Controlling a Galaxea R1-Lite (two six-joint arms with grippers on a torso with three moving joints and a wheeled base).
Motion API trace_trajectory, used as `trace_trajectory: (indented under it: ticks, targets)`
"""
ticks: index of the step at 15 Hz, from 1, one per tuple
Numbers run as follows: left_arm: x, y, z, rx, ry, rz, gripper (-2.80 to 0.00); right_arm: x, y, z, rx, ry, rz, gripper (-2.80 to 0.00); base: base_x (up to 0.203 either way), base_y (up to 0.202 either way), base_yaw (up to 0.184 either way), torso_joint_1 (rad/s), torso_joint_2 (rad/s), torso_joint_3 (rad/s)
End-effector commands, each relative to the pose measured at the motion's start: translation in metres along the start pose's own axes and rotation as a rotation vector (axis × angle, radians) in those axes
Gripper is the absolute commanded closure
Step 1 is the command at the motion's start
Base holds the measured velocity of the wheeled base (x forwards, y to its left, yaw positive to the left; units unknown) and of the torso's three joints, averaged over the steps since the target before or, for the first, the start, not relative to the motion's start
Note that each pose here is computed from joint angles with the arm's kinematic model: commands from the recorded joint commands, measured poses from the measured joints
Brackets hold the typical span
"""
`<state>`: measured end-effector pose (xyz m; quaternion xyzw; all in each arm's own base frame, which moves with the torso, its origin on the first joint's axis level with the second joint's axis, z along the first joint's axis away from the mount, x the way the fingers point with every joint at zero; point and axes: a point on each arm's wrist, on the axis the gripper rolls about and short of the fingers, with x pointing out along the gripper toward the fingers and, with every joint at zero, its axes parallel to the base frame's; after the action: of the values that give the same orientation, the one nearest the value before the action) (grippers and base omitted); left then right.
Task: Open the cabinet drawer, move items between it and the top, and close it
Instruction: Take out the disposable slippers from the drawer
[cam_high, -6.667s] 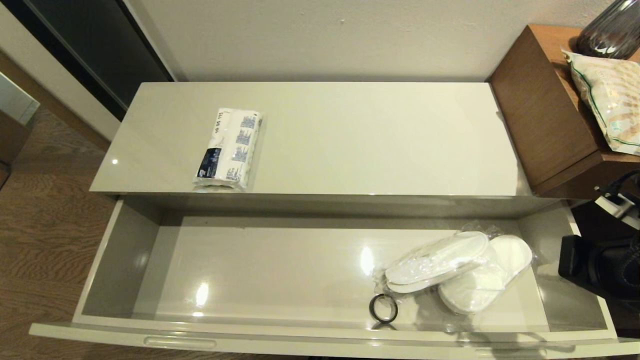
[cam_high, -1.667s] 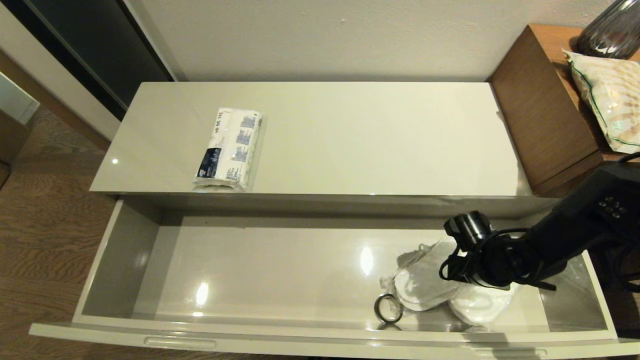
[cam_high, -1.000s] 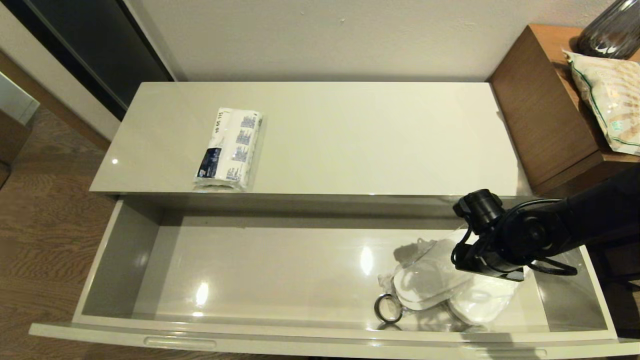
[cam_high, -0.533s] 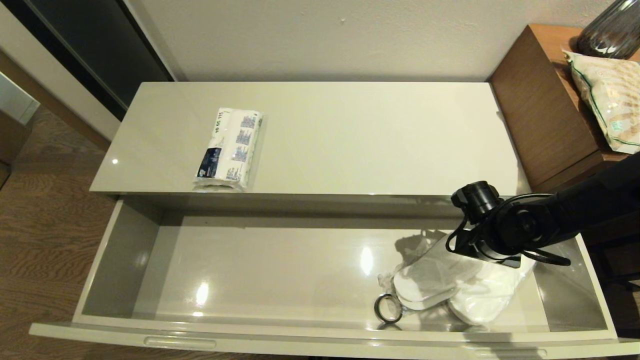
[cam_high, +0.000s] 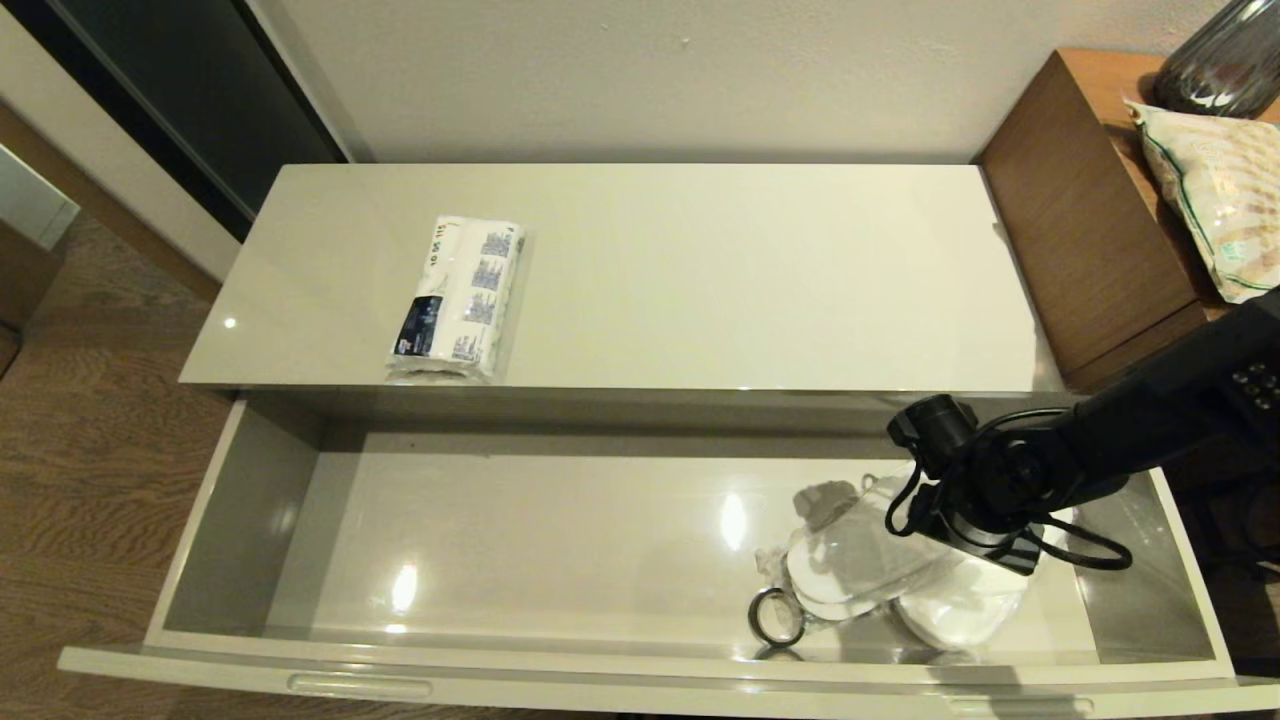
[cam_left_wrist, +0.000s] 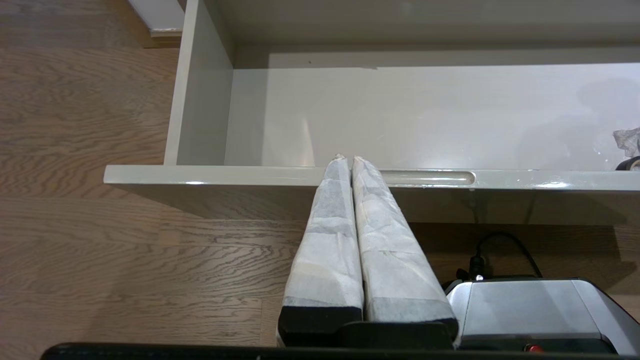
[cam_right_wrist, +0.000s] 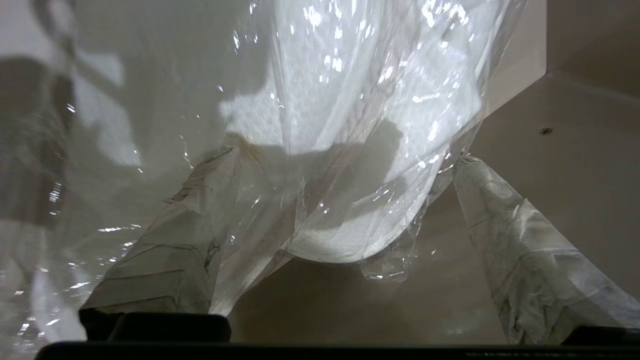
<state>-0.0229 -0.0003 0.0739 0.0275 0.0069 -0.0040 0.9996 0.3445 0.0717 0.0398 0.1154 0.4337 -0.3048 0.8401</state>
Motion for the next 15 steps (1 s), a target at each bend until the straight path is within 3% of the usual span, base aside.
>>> trace_trajectory:
  ticks: [1, 5, 11, 12, 15]
  targets:
    - [0.000, 0.000, 0.000, 0.000, 0.001, 0.000, 0.00, 0.016, -0.001, -0.015, -0.022, 0.045, -0.025, -2.80, 0.000, 0.000, 0.000, 0.000, 0.00, 0.000]
    - [0.000, 0.000, 0.000, 0.000, 0.001, 0.000, 0.00, 0.041, 0.005, -0.030, 0.000, 0.037, 0.023, -2.80, 0.000, 0.000, 0.000, 0.000, 0.00, 0.000]
    - [0.000, 0.000, 0.000, 0.000, 0.001, 0.000, 0.00, 0.068, 0.011, -0.049, -0.021, 0.114, 0.066, -2.80, 0.000, 0.000, 0.000, 0.000, 0.00, 0.000]
    - [0.000, 0.000, 0.000, 0.000, 0.001, 0.000, 0.00, 0.069, 0.011, -0.050, -0.036, 0.122, 0.071, 0.00, 0.000, 0.000, 0.000, 0.000, 0.00, 0.000]
    - [0.000, 0.000, 0.000, 0.000, 0.001, 0.000, 0.00, 0.064, 0.011, -0.045, -0.070, 0.116, 0.085, 0.00, 0.000, 0.000, 0.000, 0.000, 0.00, 0.000]
